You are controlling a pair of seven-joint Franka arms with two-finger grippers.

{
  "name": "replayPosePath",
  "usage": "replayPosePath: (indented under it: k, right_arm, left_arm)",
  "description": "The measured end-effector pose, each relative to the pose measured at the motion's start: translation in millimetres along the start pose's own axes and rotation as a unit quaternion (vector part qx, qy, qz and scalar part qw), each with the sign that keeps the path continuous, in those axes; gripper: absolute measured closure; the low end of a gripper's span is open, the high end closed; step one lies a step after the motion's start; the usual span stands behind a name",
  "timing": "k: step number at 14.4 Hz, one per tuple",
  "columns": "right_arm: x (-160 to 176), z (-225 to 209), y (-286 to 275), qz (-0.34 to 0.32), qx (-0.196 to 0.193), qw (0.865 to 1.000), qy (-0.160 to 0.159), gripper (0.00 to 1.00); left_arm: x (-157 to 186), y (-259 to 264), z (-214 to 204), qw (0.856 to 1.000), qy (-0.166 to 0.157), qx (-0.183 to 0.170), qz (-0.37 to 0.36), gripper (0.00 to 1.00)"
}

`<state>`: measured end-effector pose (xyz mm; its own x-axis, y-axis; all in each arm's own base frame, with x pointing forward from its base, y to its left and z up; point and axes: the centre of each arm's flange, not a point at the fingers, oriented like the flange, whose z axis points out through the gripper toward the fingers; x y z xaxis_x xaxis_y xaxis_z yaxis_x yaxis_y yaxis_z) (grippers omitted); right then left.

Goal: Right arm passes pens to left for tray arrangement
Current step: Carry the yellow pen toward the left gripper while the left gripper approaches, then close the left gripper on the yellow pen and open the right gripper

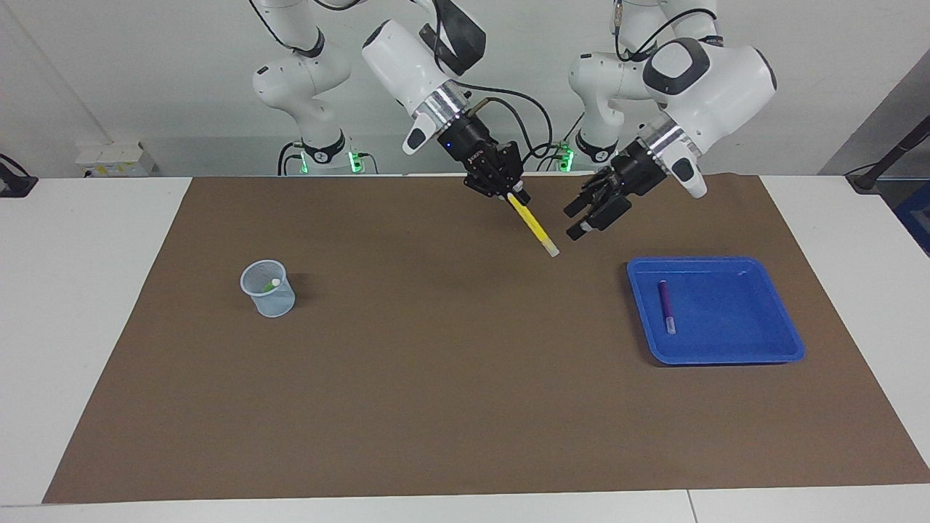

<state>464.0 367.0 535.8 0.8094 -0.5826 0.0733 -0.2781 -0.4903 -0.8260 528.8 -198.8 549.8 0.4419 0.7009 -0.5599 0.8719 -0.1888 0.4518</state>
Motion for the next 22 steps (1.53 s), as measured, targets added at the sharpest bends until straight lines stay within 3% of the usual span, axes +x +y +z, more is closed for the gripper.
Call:
replayPosePath:
  k: [2,4,10,13,14,16,17,22]
  right_arm:
    - [0,0,0,0.0,0.0,1.0,0.0,0.83]
    - [0,0,0,0.0,0.0,1.0,0.0,0.83]
    - [0,0,0,0.0,0.0,1.0,0.0,0.83]
    - [0,0,0,0.0,0.0,1.0,0.0,0.83]
    - [0,0,0,0.0,0.0,1.0,0.0,0.83]
    - [0,0,0,0.0,0.0,1.0,0.0,0.83]
    - [0,0,0,0.0,0.0,1.0,0.0,0.83]
    - [0,0,0,0.0,0.0,1.0,0.0,0.83]
  left_arm:
    - [-12,-1,11,1.0,0.003,-0.018,-0.023,0.0]
    - [-13,-1,13,0.999,0.0,-0.03,-0.039,0.1]
    - [-19,-11,32,0.994,0.017,-0.082,-0.067,0.09]
    - [-25,-13,37,0.994,0.017,-0.084,-0.069,0.1]
    - [-25,-13,37,0.994,0.017,-0.083,-0.069,0.18]
    - [-26,-15,38,0.995,0.01,-0.07,-0.066,0.21]
    - [-27,-17,38,0.996,0.006,-0.062,-0.06,0.28]
    - [-28,-19,35,0.998,-0.006,-0.043,-0.047,0.31]
